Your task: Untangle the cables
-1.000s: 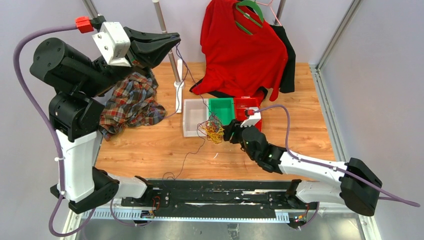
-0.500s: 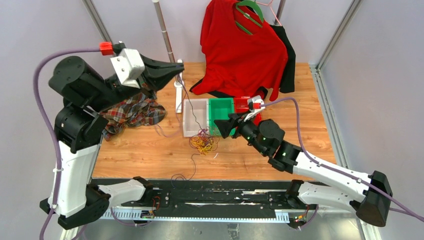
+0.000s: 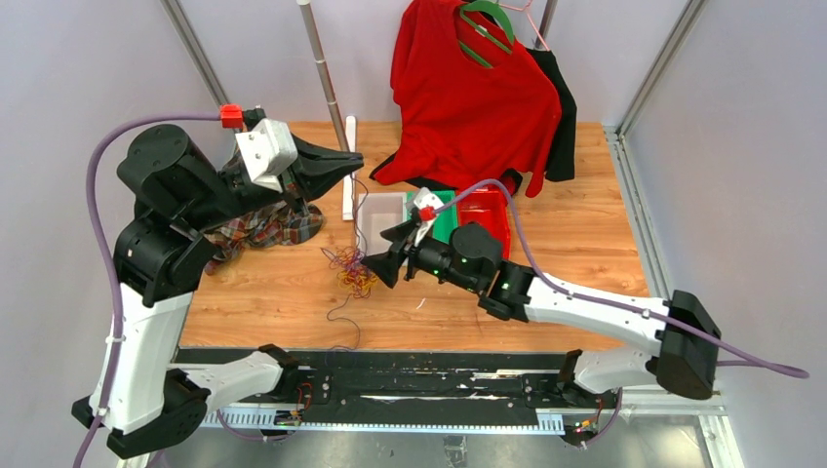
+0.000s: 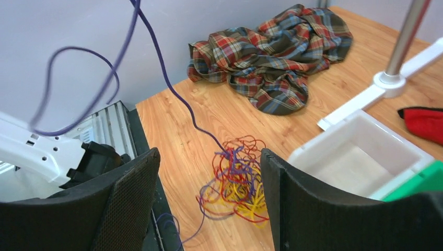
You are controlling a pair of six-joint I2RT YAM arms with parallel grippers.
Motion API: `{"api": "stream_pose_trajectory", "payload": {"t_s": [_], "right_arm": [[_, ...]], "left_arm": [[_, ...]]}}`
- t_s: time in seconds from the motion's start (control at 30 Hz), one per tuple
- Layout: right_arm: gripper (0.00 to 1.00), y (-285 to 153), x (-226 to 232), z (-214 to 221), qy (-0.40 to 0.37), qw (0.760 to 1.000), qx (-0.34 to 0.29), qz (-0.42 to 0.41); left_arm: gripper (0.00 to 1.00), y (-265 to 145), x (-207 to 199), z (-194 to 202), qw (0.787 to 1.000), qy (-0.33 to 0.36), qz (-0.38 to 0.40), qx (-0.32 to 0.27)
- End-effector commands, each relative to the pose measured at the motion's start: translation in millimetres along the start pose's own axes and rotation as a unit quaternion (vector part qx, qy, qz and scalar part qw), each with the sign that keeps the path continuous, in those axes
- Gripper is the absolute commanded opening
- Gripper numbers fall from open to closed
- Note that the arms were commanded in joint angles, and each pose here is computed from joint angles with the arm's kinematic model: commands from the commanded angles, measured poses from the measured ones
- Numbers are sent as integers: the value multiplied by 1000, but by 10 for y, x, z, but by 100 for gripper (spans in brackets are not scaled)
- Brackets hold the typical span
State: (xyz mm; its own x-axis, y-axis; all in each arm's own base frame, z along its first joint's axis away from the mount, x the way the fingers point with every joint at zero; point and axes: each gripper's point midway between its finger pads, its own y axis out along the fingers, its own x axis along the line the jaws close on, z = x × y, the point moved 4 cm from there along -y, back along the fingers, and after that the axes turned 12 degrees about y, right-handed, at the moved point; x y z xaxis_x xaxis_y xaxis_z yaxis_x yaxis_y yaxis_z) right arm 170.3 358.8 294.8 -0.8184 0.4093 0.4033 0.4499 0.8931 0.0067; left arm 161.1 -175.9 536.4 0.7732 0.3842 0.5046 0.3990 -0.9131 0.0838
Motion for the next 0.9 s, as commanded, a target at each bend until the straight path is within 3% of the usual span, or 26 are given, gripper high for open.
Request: {"api": "stream_pose_trajectory", "payload": {"t_s": [0.0,0.27,0.43,0.6,0.87], "right_arm": [[70,224,284,-212,-21,998,-27,-61],[67,572,208,-93,-11,999,-18,-39],[48,650,68,96,24,999,2,-23],[36,583,-239,498,57,998,3,31],[31,400,-589,1031,75,992,25,95]], "left_arm": [[0,-69,-58,-95,1000,12,8,-18],[0,-106,-65,-168,1000,13,7,-26],[0,-138,43,-320,998,44,-14,-37],[0,-185,258,-641,992,92,-55,-64],[0,-246,486,-1087,979,123,-107,-124]]}}
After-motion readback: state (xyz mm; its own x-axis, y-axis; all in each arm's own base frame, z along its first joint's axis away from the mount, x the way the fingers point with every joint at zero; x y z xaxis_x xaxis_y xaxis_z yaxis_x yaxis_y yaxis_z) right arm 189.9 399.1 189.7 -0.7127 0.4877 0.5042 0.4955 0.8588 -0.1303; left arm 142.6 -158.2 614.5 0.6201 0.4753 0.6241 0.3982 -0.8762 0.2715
